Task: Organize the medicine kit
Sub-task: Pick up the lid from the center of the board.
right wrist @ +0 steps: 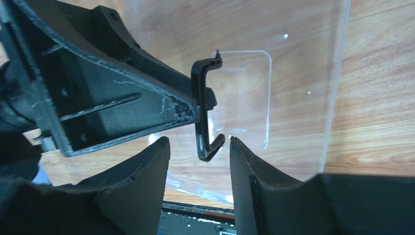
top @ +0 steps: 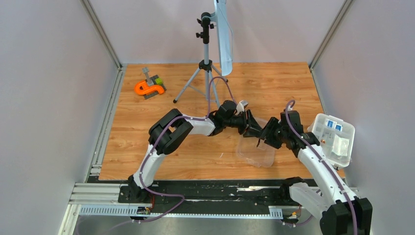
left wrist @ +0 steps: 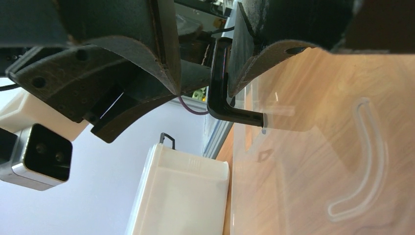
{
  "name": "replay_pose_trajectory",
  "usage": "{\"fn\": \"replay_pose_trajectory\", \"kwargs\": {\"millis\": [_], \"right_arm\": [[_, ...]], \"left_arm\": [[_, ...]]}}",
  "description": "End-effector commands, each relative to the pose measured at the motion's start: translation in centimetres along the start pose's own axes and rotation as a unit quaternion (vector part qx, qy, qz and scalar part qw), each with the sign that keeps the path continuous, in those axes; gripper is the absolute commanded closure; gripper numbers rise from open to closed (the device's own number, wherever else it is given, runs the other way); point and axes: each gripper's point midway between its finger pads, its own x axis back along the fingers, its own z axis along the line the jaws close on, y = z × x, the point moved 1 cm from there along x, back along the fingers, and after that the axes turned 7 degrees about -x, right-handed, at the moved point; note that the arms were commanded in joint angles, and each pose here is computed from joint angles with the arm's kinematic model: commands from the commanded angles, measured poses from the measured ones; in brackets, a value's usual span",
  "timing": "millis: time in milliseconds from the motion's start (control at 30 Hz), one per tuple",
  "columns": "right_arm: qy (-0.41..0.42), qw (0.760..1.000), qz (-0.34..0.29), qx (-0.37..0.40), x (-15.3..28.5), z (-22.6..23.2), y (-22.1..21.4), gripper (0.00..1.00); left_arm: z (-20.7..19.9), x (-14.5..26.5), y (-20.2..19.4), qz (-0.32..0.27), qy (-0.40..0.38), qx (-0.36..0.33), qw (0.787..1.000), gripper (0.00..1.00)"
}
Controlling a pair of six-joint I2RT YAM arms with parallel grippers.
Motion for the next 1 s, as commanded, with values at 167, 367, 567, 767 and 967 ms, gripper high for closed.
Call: {"fn": "replay_pose_trajectory", "kwargs": {"millis": [167, 367, 567, 767, 967], "right_arm": [[-0.021, 1.0, -0.012, 0.015, -1.9, 0.0, 0.9, 0.66], [-0.022, 0.999, -0.01, 0.022, -2.3, 0.1, 1.0, 0.77], [-0.027, 0.999, -0.007, 0.03, -2.9, 0.0, 1.1, 0.85], [-0.04, 0.998, -0.02, 0.041, -2.8, -0.5, 1.6, 1.0], [-0.093, 0.993, -0.055, 0.055, -2.0, -1.9, 3.2, 1.0]], "left_arm": [[-1.9, 0.2, 1.3, -0.014, -0.025, -0.011, 1.0, 0.52], [-1.8, 0.3, 1.3, -0.013, -0.025, -0.011, 1.0, 0.52], [-1.7, 0.3, 1.2, -0.011, -0.025, -0.01, 1.0, 0.52], [-1.8, 0.6, 1.0, -0.011, -0.023, -0.009, 1.0, 0.51], [-2.8, 1.4, 0.6, -0.011, -0.021, -0.024, 0.999, 0.44]]}}
